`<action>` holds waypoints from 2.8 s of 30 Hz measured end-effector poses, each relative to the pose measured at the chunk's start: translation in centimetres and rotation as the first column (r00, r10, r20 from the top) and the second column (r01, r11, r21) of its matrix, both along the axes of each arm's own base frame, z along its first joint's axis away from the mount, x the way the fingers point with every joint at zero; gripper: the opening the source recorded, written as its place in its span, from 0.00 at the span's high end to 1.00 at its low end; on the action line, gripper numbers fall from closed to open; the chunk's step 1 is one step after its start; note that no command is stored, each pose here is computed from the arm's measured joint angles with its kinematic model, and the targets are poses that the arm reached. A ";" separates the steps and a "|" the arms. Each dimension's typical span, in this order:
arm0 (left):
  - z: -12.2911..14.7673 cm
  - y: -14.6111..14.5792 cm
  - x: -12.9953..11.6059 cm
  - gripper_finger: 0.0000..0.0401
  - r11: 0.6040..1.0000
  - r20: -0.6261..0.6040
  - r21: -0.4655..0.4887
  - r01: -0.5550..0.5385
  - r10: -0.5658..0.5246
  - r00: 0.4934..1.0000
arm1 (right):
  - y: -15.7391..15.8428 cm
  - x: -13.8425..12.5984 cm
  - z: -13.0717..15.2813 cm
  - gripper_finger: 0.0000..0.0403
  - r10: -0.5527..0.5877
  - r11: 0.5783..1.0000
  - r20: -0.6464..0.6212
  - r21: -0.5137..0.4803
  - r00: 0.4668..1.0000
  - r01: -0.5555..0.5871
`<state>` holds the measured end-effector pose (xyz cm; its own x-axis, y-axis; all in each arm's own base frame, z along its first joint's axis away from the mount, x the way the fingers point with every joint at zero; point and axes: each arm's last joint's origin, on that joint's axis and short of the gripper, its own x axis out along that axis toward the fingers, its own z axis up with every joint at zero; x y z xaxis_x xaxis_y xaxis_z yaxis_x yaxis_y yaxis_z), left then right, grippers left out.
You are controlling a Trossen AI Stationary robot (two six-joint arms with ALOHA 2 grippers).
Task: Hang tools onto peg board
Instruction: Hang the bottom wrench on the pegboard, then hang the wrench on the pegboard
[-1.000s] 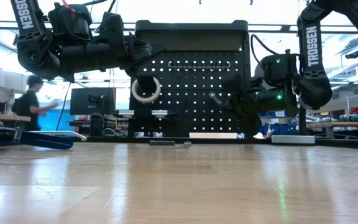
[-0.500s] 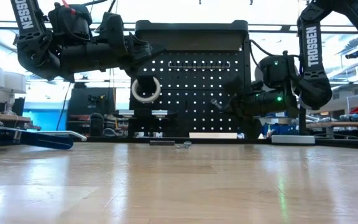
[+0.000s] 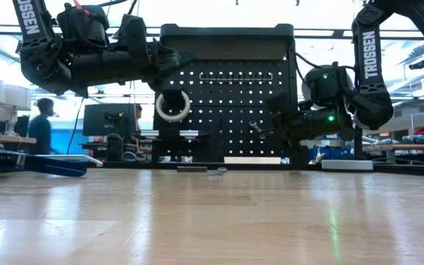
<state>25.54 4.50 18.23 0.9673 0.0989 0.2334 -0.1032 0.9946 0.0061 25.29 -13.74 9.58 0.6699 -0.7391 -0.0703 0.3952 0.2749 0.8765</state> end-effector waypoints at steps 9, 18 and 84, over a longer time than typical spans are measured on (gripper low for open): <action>-0.3 0.0 0.1 1.00 1.000 -0.032 0.002 -0.003 0.003 0.999 | 1.3 -0.8 -0.7 0.57 0.030 0.999 -0.027 0.024 0.999 -0.029; -0.4 0.2 0.1 1.00 1.000 -0.043 0.002 -0.009 0.009 0.999 | 5.1 -1.6 -0.6 0.45 0.109 0.994 -0.046 -0.013 0.993 -0.109; -8.2 -2.4 9.5 1.00 0.932 -0.755 -0.358 -0.054 -0.255 0.604 | 10.9 -0.5 6.2 0.47 0.187 0.669 -0.727 -0.398 0.661 -0.628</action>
<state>35.01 2.06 10.08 0.7647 -0.0948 -0.6374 -0.1111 0.9549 -0.2753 24.77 -2.80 15.81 0.8776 -0.4196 -0.2319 0.4495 0.8884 0.0937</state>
